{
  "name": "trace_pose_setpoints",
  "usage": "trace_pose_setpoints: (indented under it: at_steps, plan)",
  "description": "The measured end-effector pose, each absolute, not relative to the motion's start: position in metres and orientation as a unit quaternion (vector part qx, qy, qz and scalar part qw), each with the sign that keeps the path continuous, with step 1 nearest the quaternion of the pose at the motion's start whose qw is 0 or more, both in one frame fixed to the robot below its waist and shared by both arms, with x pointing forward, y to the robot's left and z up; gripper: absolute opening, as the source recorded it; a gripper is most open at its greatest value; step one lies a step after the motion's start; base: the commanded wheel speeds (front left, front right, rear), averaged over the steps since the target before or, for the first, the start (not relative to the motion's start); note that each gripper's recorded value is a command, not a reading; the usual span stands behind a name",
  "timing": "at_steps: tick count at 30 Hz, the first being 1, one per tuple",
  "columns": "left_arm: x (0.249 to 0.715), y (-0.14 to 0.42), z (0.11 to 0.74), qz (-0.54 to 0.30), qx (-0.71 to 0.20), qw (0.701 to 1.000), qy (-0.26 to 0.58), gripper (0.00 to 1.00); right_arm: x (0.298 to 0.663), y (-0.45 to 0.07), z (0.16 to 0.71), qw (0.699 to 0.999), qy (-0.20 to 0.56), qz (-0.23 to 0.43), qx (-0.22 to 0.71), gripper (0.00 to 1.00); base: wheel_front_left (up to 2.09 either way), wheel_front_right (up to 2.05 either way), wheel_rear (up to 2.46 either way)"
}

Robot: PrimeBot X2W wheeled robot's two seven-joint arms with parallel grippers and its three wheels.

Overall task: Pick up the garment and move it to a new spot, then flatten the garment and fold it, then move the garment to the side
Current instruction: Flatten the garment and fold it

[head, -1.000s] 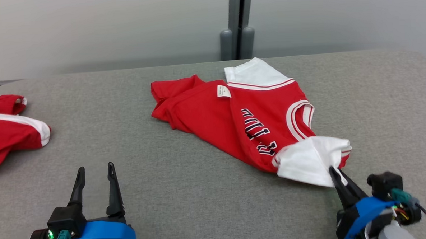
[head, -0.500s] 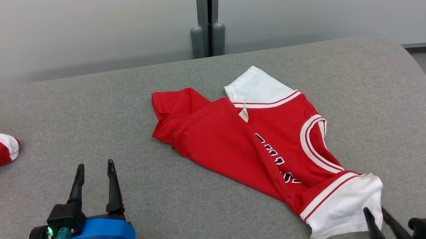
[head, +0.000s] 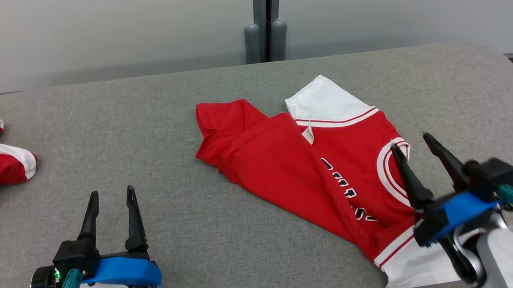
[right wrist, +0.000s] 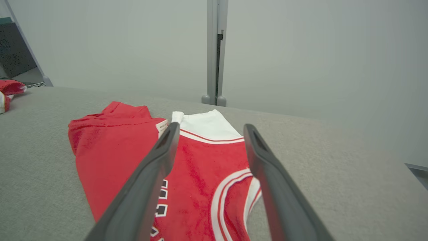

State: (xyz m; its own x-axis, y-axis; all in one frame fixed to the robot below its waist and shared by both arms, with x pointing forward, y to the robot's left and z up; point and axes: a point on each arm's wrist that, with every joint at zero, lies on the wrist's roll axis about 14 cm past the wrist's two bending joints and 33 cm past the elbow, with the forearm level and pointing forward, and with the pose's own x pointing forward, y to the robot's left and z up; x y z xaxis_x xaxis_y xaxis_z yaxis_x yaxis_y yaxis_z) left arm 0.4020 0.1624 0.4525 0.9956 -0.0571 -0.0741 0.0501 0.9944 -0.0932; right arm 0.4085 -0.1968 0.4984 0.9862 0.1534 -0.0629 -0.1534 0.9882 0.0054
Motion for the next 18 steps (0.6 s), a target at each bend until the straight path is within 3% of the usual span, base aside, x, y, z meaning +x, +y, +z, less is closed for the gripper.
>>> trace_pose_setpoints:
  at_steps: [8,18]
  plan:
    - [0.410,0.169,0.453,-0.017,-0.042,0.998,0.035,1.00,0.488,-0.123,0.529,0.982,0.023,0.181,-0.046,1.00,0.00,0.00,0.00]
    - [0.409,0.186,0.449,0.014,-0.050,0.998,0.042,1.00,0.545,-0.079,0.477,0.964,0.122,0.226,-0.072,1.00,0.00,0.00,0.00]
